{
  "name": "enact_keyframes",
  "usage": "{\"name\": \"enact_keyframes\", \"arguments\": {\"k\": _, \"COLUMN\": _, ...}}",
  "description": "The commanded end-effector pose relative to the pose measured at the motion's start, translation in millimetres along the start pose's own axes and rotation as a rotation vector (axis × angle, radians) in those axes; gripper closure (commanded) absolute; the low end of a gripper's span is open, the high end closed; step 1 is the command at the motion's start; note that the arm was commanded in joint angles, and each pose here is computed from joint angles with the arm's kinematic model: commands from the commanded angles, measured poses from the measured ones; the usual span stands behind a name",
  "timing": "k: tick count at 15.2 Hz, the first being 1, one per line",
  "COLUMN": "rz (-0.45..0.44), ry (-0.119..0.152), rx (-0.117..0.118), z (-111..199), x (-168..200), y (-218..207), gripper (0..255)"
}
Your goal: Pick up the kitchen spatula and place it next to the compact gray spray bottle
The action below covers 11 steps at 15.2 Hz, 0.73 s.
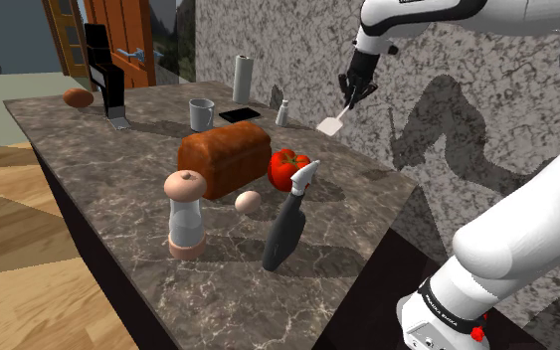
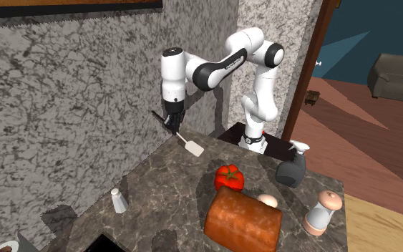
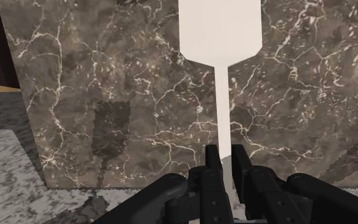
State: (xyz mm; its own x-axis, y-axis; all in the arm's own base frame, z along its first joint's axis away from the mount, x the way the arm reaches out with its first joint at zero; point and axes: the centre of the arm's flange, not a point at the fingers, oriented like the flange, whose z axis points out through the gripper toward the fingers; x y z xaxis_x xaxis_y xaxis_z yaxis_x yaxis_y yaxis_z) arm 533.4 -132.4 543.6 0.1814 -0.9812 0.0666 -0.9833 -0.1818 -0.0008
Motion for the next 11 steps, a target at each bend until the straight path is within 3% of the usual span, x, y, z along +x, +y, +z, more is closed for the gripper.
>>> {"name": "enact_keyframes", "arguments": {"k": 1, "rz": 0.0, "ry": 0.0, "rx": 0.0, "z": -11.4, "x": -0.1, "y": -0.2, "gripper": 255}}
{"name": "enact_keyframes", "arguments": {"k": 11, "rz": 0.0, "ry": 0.0, "rx": 0.0, "z": -64.1, "x": 3.4, "y": -0.3, "gripper": 255}}
